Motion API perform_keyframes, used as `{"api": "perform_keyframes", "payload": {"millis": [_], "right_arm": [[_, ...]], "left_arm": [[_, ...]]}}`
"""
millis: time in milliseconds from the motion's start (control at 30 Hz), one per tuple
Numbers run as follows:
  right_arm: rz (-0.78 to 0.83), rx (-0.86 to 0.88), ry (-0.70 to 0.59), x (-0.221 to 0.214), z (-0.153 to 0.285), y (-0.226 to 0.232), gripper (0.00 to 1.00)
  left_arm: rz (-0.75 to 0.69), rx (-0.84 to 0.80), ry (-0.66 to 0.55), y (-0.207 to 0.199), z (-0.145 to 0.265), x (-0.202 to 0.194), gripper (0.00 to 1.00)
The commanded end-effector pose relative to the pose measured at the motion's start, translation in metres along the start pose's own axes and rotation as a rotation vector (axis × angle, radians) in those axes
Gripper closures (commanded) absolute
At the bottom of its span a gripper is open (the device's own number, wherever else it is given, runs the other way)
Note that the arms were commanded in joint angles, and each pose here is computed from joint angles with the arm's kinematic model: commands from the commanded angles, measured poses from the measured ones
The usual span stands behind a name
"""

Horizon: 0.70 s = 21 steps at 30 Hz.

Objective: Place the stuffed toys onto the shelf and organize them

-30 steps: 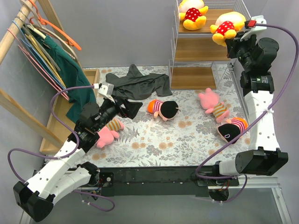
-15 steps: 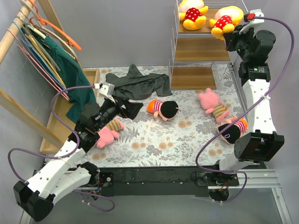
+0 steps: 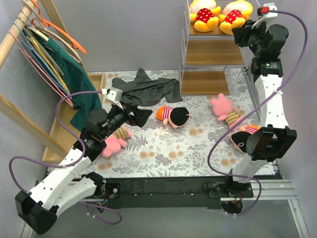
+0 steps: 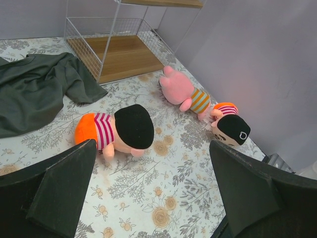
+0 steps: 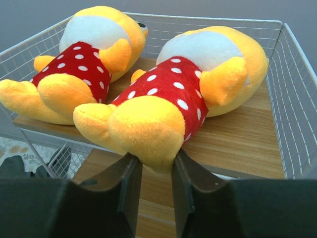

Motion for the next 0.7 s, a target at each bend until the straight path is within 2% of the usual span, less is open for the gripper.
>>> {"api": "perform_keyframes", "payload": {"millis": [0,200,433,567,667], "right_arm": [[0.021,-0.006,-0.105,0.027,-0.004,0.001,0.60],[0.026,-0.053,-0.103,0.029,-0.005,-0.006,0.41],[0.001,-0.080,-0.134,0.041,0.009,0.001,0.37],[-0.025,-0.144,-0.135,0.042,0.021,0.000,0.26],[-0.045,-0.198,-0.139,0.038,0.033,-0.002,0.25]], "left_arm": [[-0.013,-0.012,-0.014,-0.001,0.003,0.000,0.02],[-0.011,-0.020,-0.007,-0.002,0.001,0.000,0.02],[-0.009,-0.026,-0.012,-0.003,0.003,0.001,0.02],[-0.011,-0.032,-0.017,-0.004,0.004,0.002,0.02],[-0.010,-0.035,-0.017,-0.005,0.005,0.003,0.02]]}}
Point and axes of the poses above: each gripper's point midway between its finger pads, its own z axis back along the fingers, its own y axis along the line the jaws close on, x = y × z, the point moved 7 cm from there along z, back along the fingers, and after that the axes turned 10 degrees about -z, right-handed, at the moved point
